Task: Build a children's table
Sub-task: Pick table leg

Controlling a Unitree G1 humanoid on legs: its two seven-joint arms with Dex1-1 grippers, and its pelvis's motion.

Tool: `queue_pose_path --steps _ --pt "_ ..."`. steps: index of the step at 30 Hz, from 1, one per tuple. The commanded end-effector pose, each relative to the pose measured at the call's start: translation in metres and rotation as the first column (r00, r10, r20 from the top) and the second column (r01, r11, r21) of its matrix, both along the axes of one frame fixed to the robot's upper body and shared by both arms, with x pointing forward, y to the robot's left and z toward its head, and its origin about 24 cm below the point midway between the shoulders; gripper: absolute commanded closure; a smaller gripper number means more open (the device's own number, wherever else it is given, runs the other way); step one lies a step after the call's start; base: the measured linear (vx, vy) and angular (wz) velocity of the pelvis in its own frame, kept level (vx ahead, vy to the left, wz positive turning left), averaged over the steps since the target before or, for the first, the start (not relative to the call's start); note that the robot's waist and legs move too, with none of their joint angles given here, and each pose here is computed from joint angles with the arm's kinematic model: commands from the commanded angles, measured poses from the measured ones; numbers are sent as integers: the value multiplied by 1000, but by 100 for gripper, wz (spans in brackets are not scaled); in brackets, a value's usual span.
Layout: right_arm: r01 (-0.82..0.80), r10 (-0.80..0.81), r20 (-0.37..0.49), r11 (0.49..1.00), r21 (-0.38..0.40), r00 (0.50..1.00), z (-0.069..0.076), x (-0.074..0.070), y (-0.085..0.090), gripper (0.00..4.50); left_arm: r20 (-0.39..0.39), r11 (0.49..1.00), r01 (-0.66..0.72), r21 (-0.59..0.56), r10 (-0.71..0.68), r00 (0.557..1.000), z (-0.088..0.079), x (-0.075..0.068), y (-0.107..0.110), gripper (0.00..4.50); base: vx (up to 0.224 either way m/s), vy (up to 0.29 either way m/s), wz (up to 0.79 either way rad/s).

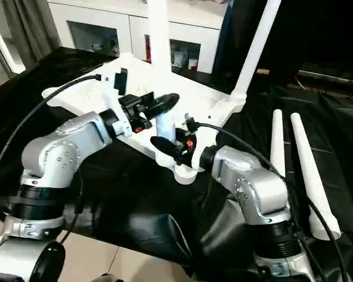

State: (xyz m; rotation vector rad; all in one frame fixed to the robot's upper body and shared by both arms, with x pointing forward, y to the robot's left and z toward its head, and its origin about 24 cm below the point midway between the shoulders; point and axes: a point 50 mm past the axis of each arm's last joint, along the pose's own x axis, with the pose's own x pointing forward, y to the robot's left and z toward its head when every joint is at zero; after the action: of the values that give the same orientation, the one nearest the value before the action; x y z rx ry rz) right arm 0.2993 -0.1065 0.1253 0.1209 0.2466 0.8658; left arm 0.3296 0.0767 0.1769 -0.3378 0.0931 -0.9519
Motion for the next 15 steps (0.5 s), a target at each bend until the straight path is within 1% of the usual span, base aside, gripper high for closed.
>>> queue_pose_path --steps 1,2,3,7,12,15 --pt "4 -5 33 1000 12 999 10 4 -6 137 37 999 46 -12 -45 998 11 -1 -4 258 0 0 0" --pt "5 -6 30 1000 19 1000 11 5 -8 137 39 998 58 -16 -58 998 12 -1 -4 258 0 0 0" --pt "-29 28 31 999 30 999 16 4 -13 136 46 995 102 -18 -101 994 15 -1 -4 258 0 0 0" --pt "-66 65 26 996 53 998 24 4 -19 136 57 991 136 -15 -135 989 19 -1 -3 259 0 0 0" --pt "-113 113 -1 991 69 994 27 2 -21 136 78 981 193 7 -193 978 23 -3 -4 259 0 0 0" --pt "-181 183 -20 981 76 983 28 -3 -19 136 79 977 210 46 -214 974 20 -4 -6 259 0 0 0"
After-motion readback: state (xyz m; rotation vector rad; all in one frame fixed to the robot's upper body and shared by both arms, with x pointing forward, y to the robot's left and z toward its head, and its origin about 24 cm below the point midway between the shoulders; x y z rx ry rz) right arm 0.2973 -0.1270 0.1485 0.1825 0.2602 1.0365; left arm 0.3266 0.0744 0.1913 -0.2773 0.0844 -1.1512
